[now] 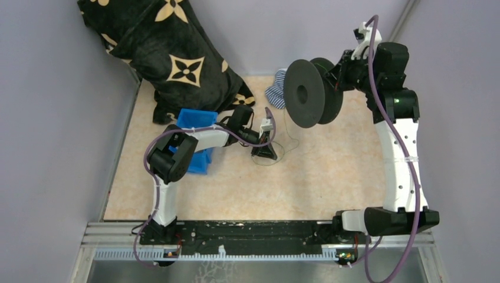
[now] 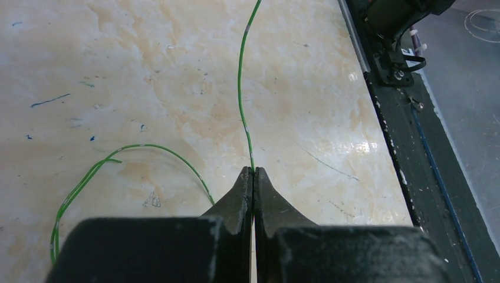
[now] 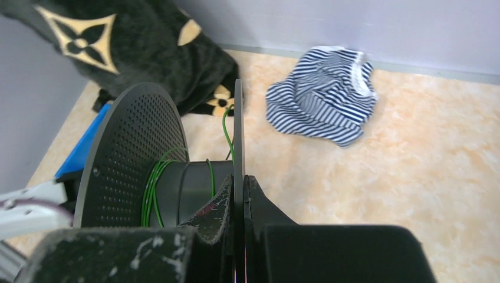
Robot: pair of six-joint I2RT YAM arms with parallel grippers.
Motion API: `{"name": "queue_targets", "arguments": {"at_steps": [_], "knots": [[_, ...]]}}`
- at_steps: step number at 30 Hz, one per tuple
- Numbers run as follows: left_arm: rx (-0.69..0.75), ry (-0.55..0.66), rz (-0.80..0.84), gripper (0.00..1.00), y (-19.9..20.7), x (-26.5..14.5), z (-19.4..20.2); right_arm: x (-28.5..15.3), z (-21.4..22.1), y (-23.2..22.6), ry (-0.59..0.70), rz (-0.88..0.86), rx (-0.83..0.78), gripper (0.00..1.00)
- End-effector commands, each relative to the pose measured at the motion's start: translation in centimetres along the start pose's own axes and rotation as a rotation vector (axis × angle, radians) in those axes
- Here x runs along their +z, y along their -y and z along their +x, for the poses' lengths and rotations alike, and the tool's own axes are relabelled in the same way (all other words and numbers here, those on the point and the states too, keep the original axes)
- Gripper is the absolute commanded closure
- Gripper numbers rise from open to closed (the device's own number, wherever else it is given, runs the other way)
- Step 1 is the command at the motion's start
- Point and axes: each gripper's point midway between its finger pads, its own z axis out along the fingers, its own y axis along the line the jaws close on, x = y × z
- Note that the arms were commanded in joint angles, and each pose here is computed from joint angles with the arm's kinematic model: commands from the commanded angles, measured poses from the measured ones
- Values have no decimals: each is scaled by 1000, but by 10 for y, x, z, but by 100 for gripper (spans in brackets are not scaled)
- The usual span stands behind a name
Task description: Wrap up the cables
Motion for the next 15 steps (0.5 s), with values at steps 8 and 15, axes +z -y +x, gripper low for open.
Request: {"name": "queue_targets", "arguments": {"at_steps": [8,15], "knots": [[51,-89,9,100,21,-10,17,6,-51,45,191,173,19,100],[135,-170,4,100,39,-4,19,14,-48,67,217,261,11,100]]}}
